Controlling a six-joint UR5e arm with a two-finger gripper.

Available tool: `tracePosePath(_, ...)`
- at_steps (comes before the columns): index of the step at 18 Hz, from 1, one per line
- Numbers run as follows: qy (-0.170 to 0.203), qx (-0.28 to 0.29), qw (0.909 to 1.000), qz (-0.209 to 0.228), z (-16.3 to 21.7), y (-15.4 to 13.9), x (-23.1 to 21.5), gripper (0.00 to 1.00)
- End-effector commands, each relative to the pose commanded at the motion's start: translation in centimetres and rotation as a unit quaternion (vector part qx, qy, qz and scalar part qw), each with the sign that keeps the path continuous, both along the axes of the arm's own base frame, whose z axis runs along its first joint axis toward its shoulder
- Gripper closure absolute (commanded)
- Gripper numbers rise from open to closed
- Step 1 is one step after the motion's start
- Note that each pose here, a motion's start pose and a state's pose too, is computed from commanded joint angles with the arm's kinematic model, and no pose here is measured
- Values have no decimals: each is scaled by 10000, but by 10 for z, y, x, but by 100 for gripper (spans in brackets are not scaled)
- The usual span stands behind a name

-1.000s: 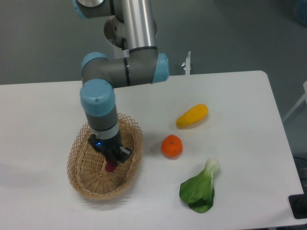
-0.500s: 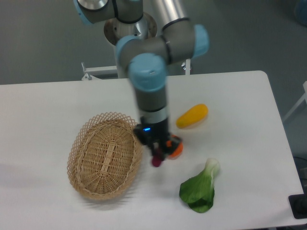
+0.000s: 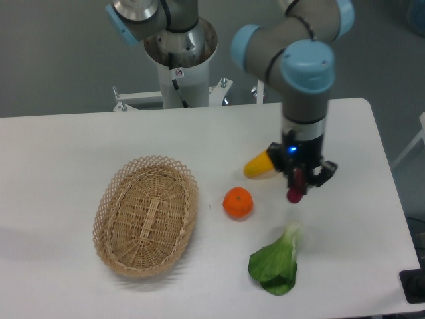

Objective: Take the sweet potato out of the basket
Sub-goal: 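Lift the sweet potato out of the basket and carry it away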

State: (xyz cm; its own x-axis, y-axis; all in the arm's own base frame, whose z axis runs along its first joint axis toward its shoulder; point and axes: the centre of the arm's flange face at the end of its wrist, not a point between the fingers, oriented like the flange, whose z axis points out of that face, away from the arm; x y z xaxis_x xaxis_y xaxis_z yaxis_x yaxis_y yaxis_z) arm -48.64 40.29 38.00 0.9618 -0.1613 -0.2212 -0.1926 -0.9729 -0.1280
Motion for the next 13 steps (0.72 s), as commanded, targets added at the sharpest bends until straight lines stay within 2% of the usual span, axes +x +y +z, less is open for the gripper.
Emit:
tracePosePath(5, 36, -15, 10000, -28, 2, -14, -12, 69)
tracePosePath(13, 22, -21, 10000, -21, 0, -15, -12, 69)
